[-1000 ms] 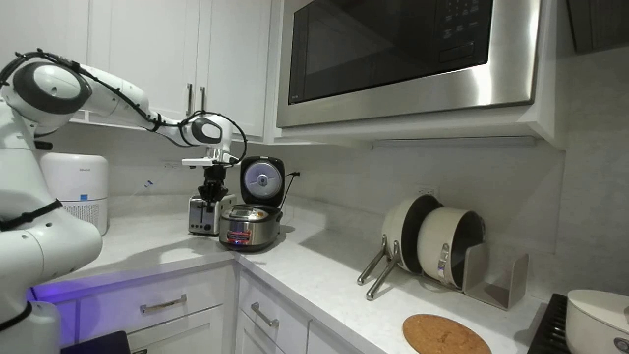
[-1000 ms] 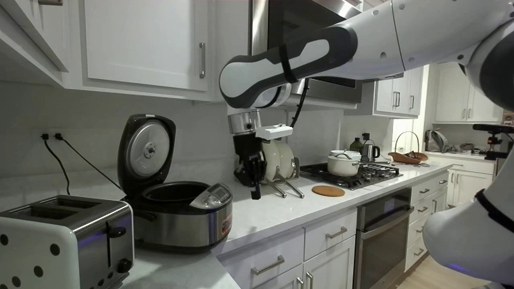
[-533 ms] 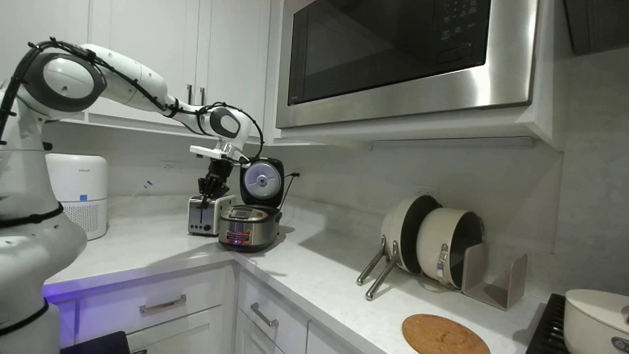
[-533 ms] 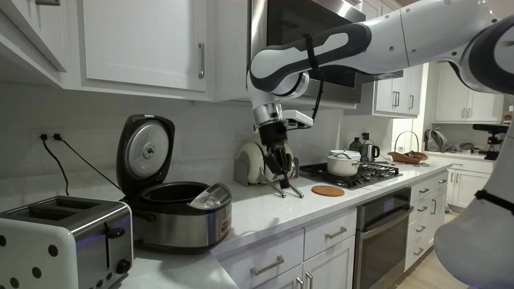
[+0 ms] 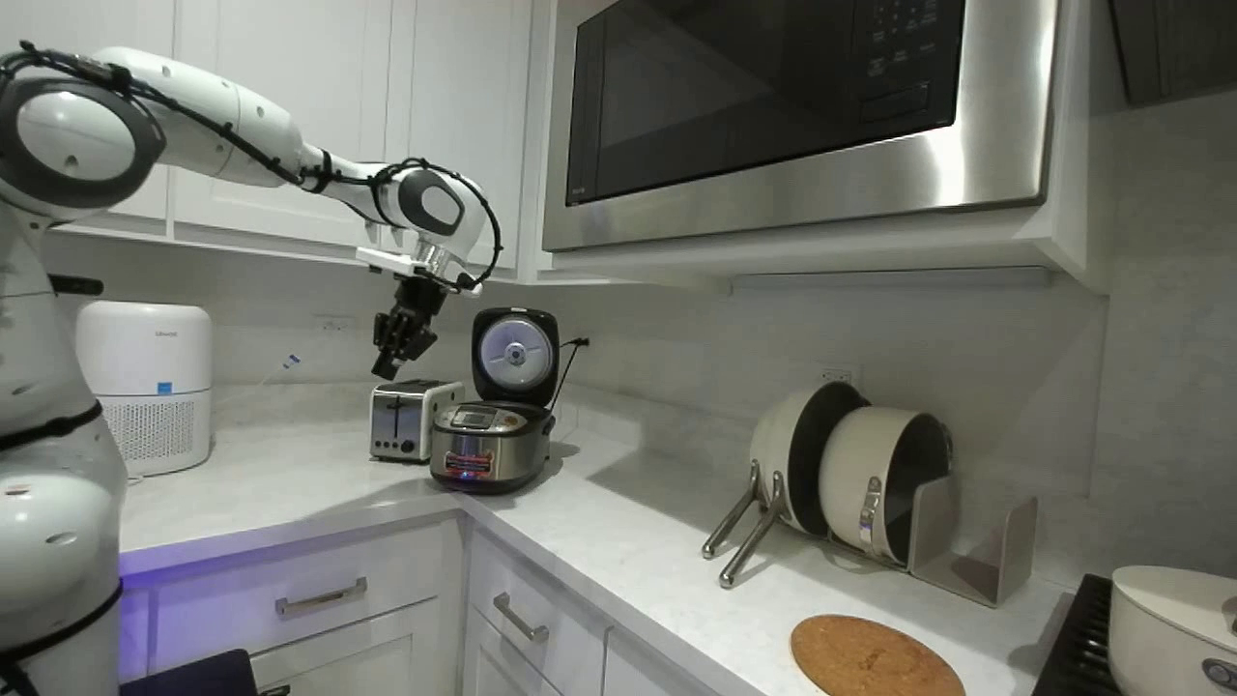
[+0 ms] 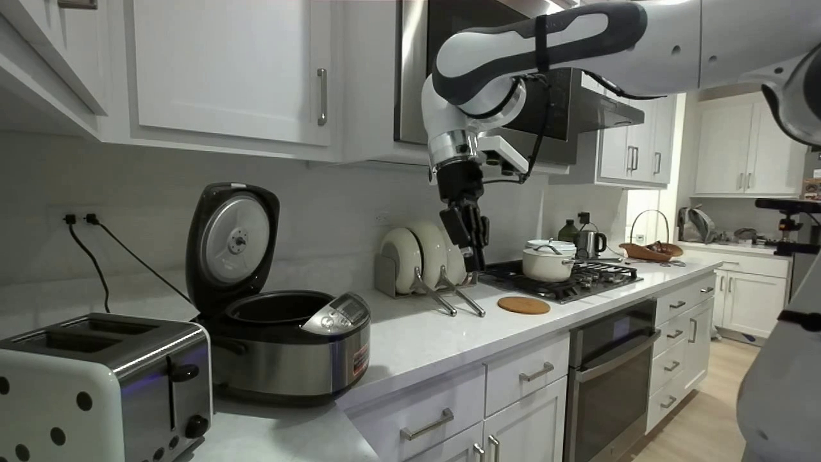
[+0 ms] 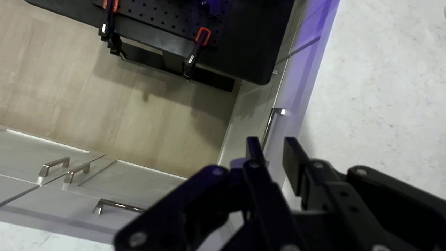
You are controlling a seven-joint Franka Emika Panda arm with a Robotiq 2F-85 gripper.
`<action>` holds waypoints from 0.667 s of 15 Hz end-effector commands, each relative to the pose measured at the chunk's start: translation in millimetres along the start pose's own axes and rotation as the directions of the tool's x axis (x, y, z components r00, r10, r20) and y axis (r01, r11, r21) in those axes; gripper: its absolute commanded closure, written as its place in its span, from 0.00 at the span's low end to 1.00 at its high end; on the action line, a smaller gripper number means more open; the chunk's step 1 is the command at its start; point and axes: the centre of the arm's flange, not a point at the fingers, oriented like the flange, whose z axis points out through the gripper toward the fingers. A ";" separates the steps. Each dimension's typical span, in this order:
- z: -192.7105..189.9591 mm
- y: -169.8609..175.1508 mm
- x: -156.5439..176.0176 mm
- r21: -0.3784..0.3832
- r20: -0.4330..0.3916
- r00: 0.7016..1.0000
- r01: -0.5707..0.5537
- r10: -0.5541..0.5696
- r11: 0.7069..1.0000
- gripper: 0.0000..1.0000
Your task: Turn the switch up on the toaster
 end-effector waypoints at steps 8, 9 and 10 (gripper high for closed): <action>-10.2 -21.8 -28.7 -0.049 -0.049 0.997 -0.055 0.053 0.997 0.00; -9.9 -22.2 -29.8 -0.052 -0.052 0.997 -0.057 0.054 0.997 0.00; -10.7 -22.3 -29.4 -0.056 -0.051 0.997 -0.057 0.054 0.997 0.00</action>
